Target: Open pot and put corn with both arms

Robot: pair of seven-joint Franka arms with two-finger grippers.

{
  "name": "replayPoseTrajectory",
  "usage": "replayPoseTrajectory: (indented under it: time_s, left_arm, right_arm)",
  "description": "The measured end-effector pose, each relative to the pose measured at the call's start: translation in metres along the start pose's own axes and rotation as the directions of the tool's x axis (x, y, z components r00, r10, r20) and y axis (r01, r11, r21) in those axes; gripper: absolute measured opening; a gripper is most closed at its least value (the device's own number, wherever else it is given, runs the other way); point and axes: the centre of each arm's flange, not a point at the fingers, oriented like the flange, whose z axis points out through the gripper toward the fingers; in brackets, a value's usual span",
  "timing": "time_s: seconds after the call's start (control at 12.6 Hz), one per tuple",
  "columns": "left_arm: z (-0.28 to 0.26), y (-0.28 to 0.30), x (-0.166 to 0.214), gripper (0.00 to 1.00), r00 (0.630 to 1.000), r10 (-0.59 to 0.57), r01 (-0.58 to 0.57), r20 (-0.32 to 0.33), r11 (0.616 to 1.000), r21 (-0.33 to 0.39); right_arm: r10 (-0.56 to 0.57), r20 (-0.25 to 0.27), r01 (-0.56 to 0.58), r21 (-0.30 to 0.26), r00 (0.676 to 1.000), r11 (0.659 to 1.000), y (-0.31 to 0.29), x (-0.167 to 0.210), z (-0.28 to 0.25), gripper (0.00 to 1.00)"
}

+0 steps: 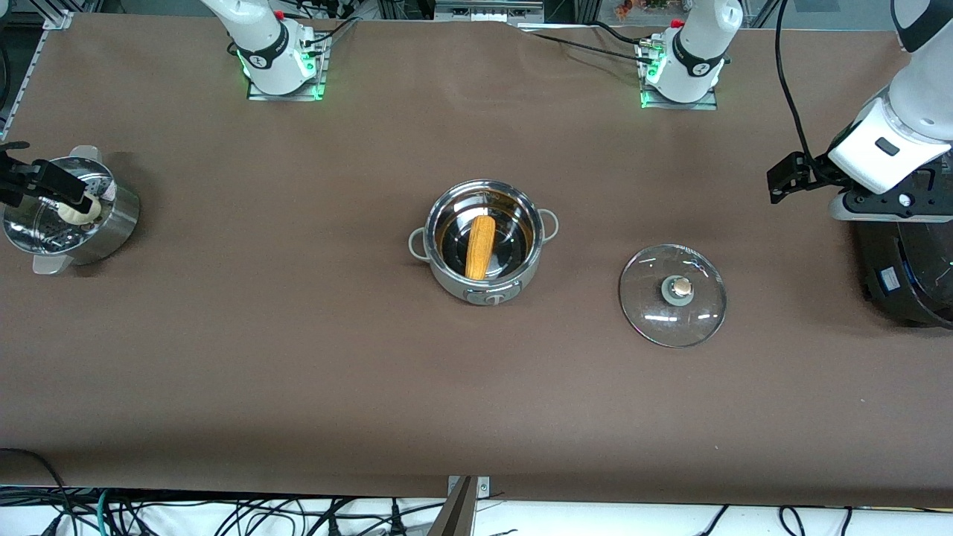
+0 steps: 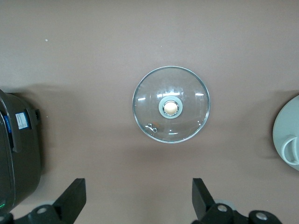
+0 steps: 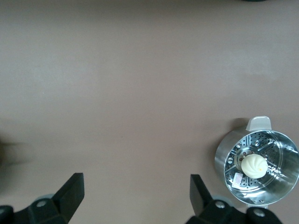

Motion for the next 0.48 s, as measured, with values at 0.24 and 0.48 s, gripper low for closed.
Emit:
replayPoseTrajectory:
  time_s: [0.24, 0.48]
  left_arm:
    - [0.0, -0.0004, 0.0, 1.0, 1.0, -0.001, 0.001, 0.0, 1.0, 0.0]
    - [0.0, -0.0004, 0.0, 1.0, 1.0, -0.001, 0.001, 0.0, 1.0, 0.0]
  right_arm:
    - [-0.004, 0.02, 0.004, 0.001, 1.0, 1.0, -0.0023, 0.0036, 0.0098, 1.0]
    - [-0.004, 0.023, 0.004, 0.001, 1.0, 1.0, -0.0021, 0.0042, 0.0112, 1.0]
